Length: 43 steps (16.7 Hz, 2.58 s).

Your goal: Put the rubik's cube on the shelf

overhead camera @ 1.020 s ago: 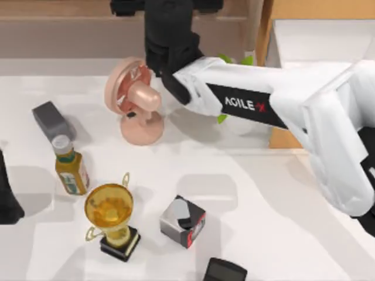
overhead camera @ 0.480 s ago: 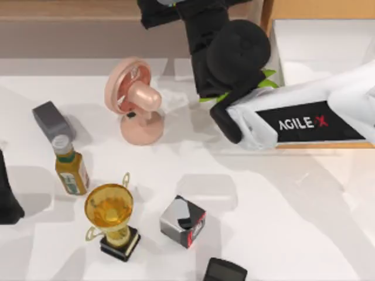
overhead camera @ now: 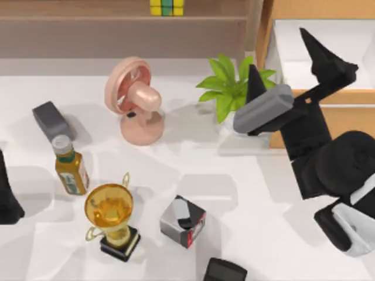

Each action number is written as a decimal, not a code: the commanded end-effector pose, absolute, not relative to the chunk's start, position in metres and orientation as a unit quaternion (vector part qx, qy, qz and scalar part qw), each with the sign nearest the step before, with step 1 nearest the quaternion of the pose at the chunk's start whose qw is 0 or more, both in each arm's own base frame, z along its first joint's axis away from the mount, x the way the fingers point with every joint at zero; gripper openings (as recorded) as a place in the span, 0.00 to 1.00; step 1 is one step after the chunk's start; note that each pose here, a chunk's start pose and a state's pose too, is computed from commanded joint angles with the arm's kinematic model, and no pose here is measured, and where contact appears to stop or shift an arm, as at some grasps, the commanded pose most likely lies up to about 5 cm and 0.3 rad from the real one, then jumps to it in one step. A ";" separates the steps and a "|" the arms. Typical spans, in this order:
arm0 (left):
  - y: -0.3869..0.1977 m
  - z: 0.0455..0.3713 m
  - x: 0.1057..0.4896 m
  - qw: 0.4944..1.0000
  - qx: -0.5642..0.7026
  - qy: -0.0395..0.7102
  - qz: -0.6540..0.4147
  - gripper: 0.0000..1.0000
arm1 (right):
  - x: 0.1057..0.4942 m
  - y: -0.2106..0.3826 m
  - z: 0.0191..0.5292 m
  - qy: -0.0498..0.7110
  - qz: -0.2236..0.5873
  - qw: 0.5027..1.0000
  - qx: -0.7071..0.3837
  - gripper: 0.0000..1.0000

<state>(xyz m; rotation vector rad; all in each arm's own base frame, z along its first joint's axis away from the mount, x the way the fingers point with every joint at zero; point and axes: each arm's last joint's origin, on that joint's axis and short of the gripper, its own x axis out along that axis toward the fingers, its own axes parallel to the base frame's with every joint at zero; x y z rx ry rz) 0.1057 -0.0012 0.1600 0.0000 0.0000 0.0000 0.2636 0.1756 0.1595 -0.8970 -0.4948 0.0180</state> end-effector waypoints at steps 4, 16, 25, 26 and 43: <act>-0.001 0.160 0.106 1.000 0.000 0.000 0.000 1.00 | 0.232 0.122 0.126 -0.148 0.005 0.795 -0.588 1.00; -0.001 0.160 0.106 1.000 0.000 0.000 0.000 1.00 | 0.229 0.072 0.085 0.010 0.005 0.705 -0.709 1.00; -0.001 0.160 0.106 1.000 0.000 0.000 0.000 1.00 | 0.251 0.071 0.089 0.003 -0.004 0.707 -0.707 1.00; -0.001 0.160 0.106 1.000 0.000 0.000 0.000 1.00 | 0.252 0.071 0.089 0.003 -0.004 0.707 -0.707 1.00; -0.001 0.160 0.106 1.000 0.000 0.000 0.000 1.00 | 0.253 0.071 0.089 0.004 -0.004 0.707 -0.707 0.02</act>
